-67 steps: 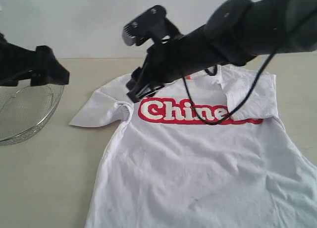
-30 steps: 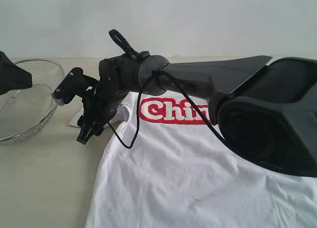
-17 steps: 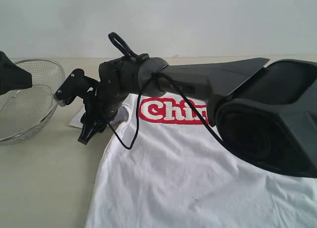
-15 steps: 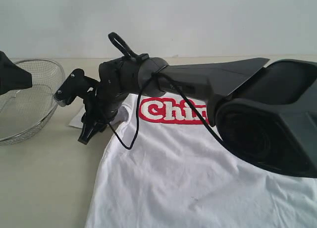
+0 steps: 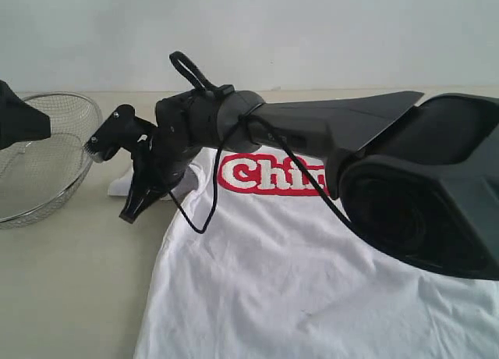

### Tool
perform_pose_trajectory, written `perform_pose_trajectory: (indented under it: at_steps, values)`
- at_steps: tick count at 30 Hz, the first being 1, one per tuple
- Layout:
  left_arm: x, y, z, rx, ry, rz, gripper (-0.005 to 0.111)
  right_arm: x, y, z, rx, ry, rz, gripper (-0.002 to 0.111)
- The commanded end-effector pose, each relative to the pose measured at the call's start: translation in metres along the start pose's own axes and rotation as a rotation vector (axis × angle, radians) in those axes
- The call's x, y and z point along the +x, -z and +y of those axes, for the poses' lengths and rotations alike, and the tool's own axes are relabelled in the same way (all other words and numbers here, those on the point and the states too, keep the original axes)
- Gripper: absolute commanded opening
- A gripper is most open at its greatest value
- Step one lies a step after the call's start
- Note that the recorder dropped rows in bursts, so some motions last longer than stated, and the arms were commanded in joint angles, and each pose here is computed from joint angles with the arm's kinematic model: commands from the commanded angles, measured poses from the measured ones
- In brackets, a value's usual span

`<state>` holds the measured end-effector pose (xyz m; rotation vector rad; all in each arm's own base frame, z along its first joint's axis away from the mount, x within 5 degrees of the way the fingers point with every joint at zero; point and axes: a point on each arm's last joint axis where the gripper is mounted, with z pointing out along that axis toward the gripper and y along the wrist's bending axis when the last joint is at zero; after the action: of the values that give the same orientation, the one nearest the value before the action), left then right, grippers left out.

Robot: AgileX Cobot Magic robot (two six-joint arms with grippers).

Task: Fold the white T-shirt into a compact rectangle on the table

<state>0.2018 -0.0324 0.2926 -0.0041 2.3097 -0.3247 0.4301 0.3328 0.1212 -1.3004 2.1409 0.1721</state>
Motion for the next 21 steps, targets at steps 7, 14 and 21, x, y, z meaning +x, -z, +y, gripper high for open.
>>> perform_pose_trajectory:
  at_steps: [7, 14, 21]
  values:
    - [0.0, 0.001, 0.0, 0.001, 0.018, -0.014, 0.099, -0.044, 0.041, -0.029, 0.085, -0.326, -0.241, 0.0]
    - [0.0, 0.001, 0.0, 0.001, 0.018, -0.012, 0.099, -0.045, 0.045, -0.034, 0.063, -0.499, -0.26, 0.0]
    - [0.0, 0.001, 0.0, 0.001, 0.018, -0.014, 0.099, -0.045, 0.053, -0.036, 0.025, -0.632, -0.232, 0.0]
